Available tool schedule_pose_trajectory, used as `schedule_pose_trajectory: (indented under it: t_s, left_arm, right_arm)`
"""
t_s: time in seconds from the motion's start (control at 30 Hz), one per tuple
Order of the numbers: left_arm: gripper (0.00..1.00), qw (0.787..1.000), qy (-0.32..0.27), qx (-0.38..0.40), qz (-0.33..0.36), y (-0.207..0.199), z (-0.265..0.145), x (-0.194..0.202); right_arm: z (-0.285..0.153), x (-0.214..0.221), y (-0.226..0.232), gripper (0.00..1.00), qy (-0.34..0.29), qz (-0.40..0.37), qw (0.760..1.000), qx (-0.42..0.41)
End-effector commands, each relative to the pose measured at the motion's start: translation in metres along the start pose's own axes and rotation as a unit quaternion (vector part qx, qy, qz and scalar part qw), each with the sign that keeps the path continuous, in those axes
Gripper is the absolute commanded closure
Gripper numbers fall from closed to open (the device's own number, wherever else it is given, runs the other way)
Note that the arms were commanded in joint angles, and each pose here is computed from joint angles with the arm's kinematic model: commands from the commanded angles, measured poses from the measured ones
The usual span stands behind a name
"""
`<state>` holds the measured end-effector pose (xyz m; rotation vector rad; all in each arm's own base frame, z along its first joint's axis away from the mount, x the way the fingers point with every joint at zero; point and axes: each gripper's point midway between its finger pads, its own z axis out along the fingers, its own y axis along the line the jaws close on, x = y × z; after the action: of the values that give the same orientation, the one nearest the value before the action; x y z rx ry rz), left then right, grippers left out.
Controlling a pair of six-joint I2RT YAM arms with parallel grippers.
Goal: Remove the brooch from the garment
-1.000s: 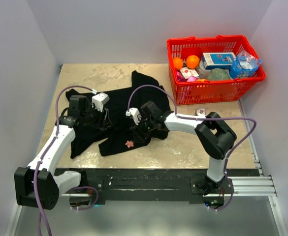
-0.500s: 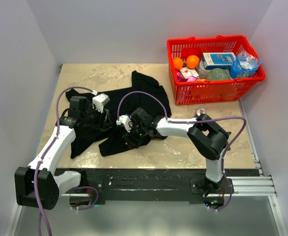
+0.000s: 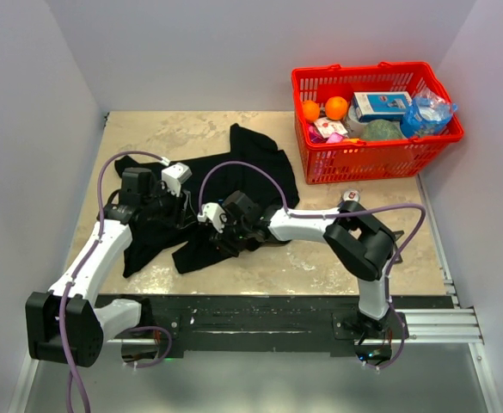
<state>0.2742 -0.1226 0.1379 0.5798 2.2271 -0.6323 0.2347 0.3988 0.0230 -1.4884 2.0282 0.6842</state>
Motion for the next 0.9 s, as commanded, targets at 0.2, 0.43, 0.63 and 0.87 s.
schedule_pose_trajectory:
  t_s: [0.2, 0.43, 0.63, 0.87]
  left_arm:
    - [0.52, 1.000, -0.021, 0.008, 0.001, -0.002, 0.001, -0.008]
    - [0.52, 1.000, -0.016, 0.013, -0.003, -0.001, 0.004, -0.010]
    - [0.52, 1.000, -0.018, 0.011, -0.005, -0.001, 0.003, -0.011]
    - [0.52, 1.000, -0.016, 0.006, -0.002, 0.001, 0.002, -0.009]
  right_arm:
    - [-0.054, -0.065, -0.020, 0.65, -0.059, -0.123, 0.986, 0.093]
    - [-0.044, -0.056, -0.007, 0.62, -0.047, -0.153, 0.985, 0.064]
    - [-0.046, -0.045, -0.009, 0.62, -0.039, -0.199, 0.976, 0.080]
    - [-0.051, -0.044, -0.028, 0.55, -0.042, -0.314, 0.938, 0.144]
